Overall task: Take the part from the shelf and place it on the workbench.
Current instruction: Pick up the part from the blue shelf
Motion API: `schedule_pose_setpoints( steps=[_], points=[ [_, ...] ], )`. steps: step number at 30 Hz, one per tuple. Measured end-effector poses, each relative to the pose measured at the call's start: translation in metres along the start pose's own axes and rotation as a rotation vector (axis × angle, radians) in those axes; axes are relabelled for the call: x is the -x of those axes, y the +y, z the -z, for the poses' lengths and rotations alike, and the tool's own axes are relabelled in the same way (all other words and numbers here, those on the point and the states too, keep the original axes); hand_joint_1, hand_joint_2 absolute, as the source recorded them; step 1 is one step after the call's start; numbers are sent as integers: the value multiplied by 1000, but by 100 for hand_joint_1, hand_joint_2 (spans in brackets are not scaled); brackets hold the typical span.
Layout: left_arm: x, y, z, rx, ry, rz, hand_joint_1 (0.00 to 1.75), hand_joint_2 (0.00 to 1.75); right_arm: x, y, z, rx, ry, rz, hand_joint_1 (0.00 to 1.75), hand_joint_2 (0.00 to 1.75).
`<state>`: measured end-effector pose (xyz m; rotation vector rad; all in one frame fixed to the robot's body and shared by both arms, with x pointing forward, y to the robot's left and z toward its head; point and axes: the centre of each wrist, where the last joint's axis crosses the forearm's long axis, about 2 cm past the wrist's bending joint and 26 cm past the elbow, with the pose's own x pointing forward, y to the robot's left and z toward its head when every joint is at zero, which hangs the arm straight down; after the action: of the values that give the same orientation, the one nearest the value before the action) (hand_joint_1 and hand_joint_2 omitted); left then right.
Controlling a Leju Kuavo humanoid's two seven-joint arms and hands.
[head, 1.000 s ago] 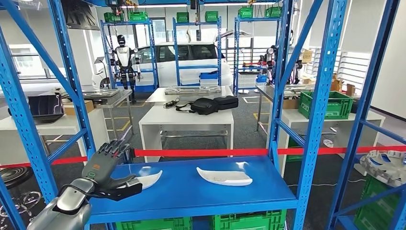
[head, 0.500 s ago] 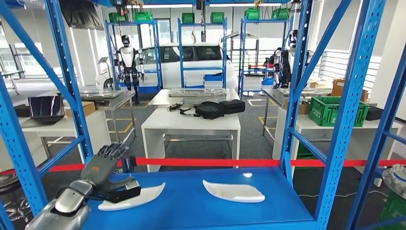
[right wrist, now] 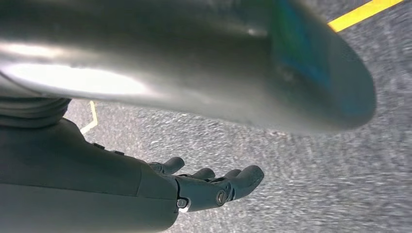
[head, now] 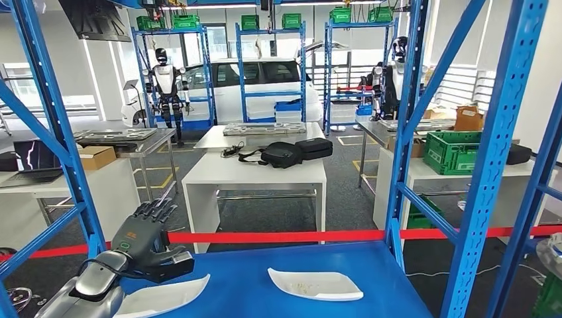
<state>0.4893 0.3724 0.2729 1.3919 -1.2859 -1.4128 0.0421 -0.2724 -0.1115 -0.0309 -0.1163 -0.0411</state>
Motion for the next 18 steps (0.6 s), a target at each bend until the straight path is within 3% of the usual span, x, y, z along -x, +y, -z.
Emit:
schedule_pose_setpoints(
  steps=[12, 16, 18],
  points=[
    [-3, -6, -2, 10, -12, -16, 0, 0, -1, -1, 0, 3, -3, 0, 0, 0],
    [-5, -12, -4, 70, -58, -124, 0, 175, 3, -1, 0, 2, 6, 0, 0, 0],
    [-4, -13, -5, 93, -71, -164, 0, 175, 2, -1, 0, 1, 6, 1, 0, 0]
  ],
)
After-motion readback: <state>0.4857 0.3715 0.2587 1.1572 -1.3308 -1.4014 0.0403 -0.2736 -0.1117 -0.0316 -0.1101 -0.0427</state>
